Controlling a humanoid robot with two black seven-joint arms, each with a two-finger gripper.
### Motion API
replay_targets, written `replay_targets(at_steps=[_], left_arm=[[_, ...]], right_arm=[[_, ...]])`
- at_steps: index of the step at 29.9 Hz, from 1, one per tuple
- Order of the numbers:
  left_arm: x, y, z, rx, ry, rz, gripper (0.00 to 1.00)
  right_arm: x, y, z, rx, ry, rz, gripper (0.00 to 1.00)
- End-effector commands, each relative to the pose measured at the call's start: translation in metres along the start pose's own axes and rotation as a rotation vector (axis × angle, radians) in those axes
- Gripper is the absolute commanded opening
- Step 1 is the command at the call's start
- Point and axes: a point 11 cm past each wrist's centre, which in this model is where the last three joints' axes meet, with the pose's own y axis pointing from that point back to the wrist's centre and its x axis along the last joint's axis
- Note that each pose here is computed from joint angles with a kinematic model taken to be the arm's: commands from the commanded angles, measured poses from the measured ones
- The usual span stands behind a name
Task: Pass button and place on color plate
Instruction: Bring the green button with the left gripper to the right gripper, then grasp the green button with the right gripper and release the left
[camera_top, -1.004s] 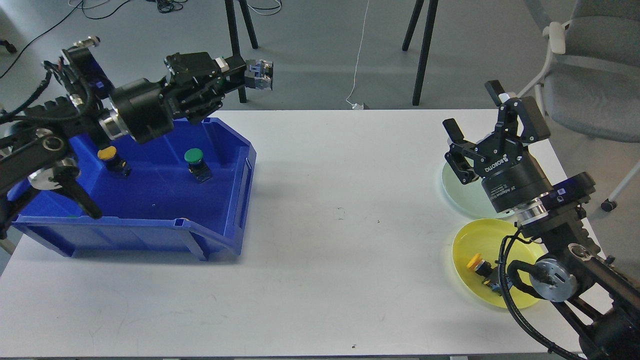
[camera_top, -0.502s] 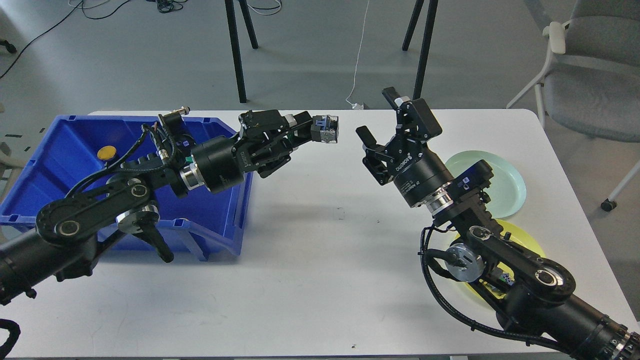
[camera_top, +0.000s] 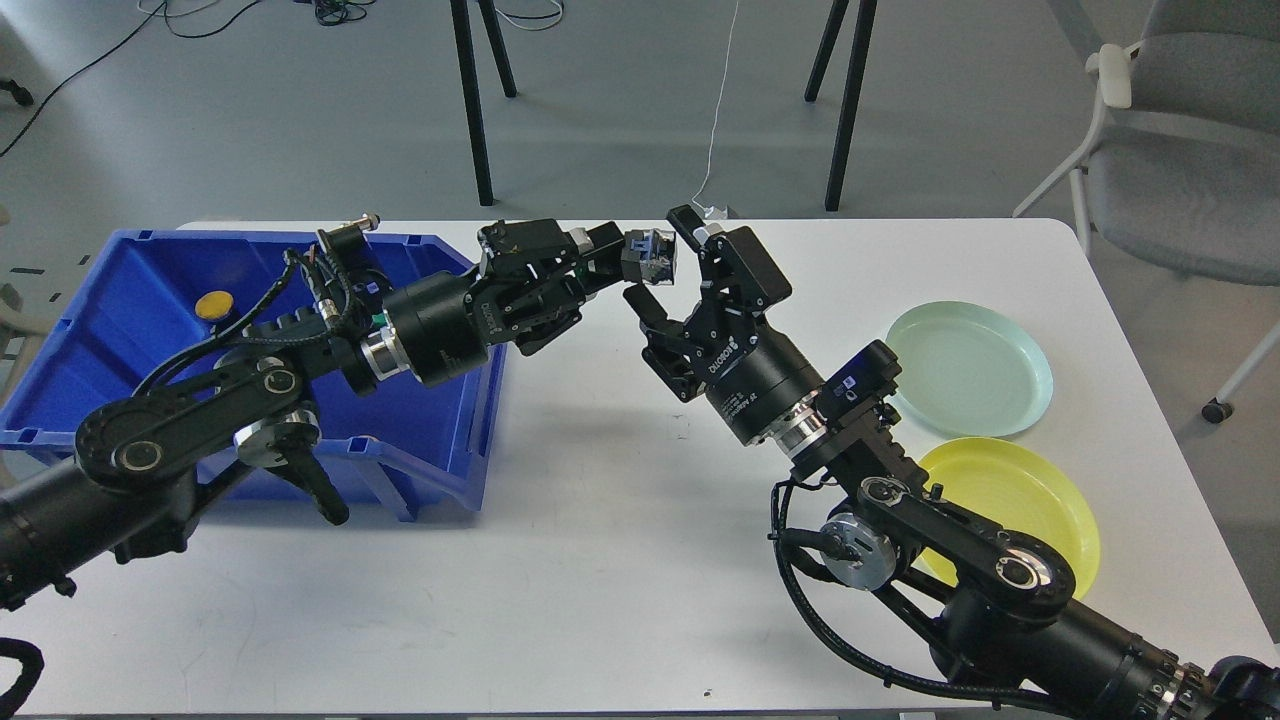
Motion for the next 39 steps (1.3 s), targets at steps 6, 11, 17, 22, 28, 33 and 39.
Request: replay_targets(at_steps=[6,11,17,22,28,33,39], left_arm=[[0.0,0.0,0.0,0.0,0.0,0.0,0.06],[0.0,0.0,0.0,0.001,0.0,0.001,0.06],[0.001,0.001,-0.001,0.003,-0.002,0.003,0.06],[0.001,0.0,0.0,0.002,0.0,0.002,0.06],[0.005,0.003,-0.006,0.008,0.012,0.026,0.62],[0.01,0.004,-0.008,-0.018,0.072,0.065,0.96],[0.013,0.005,-0.01,-0.014,0.074,0.078,0.98]], right_arm=[[-0.011,-0.008,0.0,0.016,-0.016,0.003,0.92],[-0.013,-0.008,0.001,0.015,-0.011,-0.005,0.55],[-0.015,-0.007,0.0,0.019,0.006,-0.012,0.11],[-0.015,-0.006,0.001,0.016,0.002,-0.01,0.02],[-0.015,-0.005,0.001,0.016,0.005,-0.01,0.01],[-0.013,-0.004,0.002,0.013,0.005,-0.007,0.01],[0.003,0.008,-0.005,0.014,0.032,0.029,0.01]])
